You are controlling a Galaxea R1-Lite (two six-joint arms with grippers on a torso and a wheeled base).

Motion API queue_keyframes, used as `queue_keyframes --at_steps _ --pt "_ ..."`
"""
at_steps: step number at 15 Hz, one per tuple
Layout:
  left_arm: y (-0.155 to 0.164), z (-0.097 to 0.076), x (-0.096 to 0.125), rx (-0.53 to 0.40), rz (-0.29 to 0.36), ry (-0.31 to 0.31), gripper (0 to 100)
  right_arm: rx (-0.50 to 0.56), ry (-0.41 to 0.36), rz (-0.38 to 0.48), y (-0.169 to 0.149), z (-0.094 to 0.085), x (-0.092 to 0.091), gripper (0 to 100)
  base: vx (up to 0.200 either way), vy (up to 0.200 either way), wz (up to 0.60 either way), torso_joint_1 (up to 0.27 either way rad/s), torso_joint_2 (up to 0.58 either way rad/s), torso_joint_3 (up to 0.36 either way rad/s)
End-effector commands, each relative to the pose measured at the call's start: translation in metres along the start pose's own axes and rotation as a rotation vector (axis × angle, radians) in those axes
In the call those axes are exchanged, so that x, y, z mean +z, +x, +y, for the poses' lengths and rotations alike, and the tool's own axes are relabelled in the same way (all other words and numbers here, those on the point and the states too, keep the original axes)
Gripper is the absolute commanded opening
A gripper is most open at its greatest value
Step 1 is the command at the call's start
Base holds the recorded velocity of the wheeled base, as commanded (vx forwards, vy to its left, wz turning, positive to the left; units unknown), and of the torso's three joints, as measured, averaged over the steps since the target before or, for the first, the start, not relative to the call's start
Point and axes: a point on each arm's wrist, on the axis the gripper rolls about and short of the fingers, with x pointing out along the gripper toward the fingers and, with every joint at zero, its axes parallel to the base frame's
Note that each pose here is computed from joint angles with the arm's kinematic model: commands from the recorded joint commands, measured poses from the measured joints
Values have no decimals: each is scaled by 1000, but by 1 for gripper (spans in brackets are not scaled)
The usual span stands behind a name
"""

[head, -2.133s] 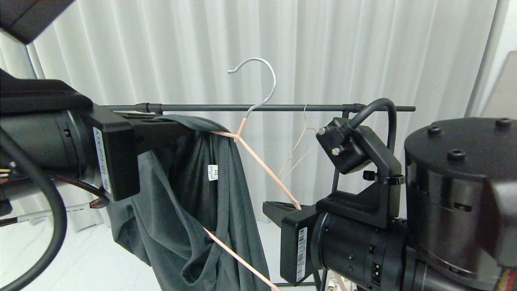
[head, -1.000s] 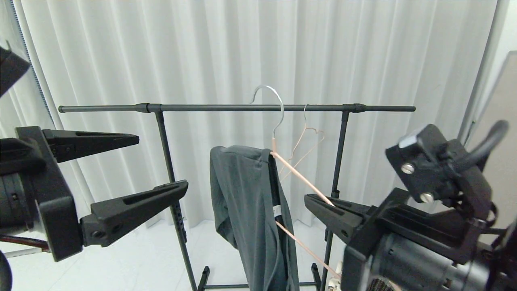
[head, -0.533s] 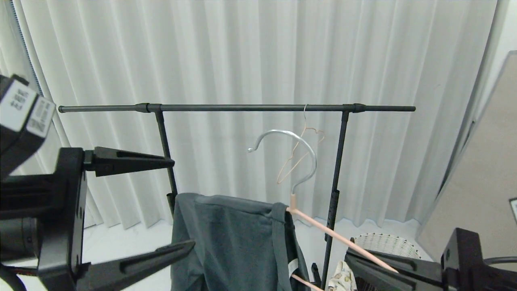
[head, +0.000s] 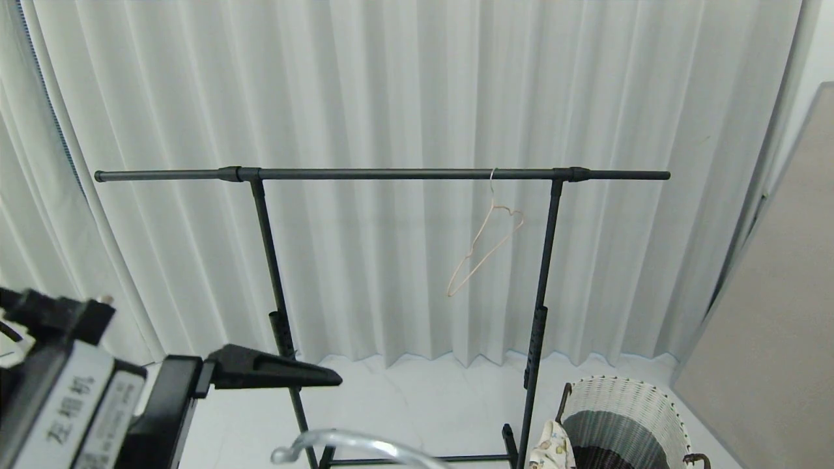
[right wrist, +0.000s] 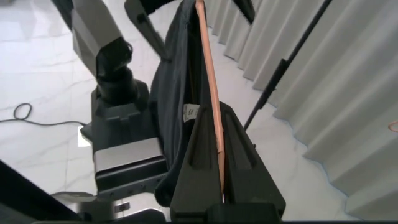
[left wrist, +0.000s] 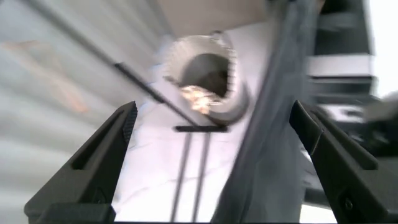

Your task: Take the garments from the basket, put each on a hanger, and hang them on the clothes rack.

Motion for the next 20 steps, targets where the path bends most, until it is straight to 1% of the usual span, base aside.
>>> queue_keyframes --at_steps 1,7,8,10,14,17,18,19,20 --pt "8 -10 -8 -71 20 0 100 19 -6 12 1 4 -2 0 0 0 0 0 0 0" --pt "9 -12 -10 -82 27 -7 100 56 -15 12 1 5 -2 0 0 0 0 0 0 0" --pt "9 -12 -11 -82 27 -7 0 56 -15 10 1 5 -2 0 0 0 0 0 0 0" --pt "8 -13 -11 -83 25 -6 0 56 -15 12 1 5 -2 0 0 0 0 0 0 0" --pt "9 -17 -19 -94 50 -19 0 51 -14 6 0 5 -1 0 0 0 0 0 0 0" --pt "10 -15 -20 -78 61 -24 0 48 -14 7 0 4 -2 0 0 0 0 0 0 0" --pt "10 -15 -20 -55 74 -26 0 44 -15 13 0 4 -2 0 0 0 0 0 0 0" --pt "9 -14 -21 -30 90 -26 0 34 -20 34 0 4 -5 100 0 0 0 0 0 0" --pt "9 -12 -21 10 111 -23 0 -3 -25 65 0 0 -7 100 0 0 0 0 0 0"
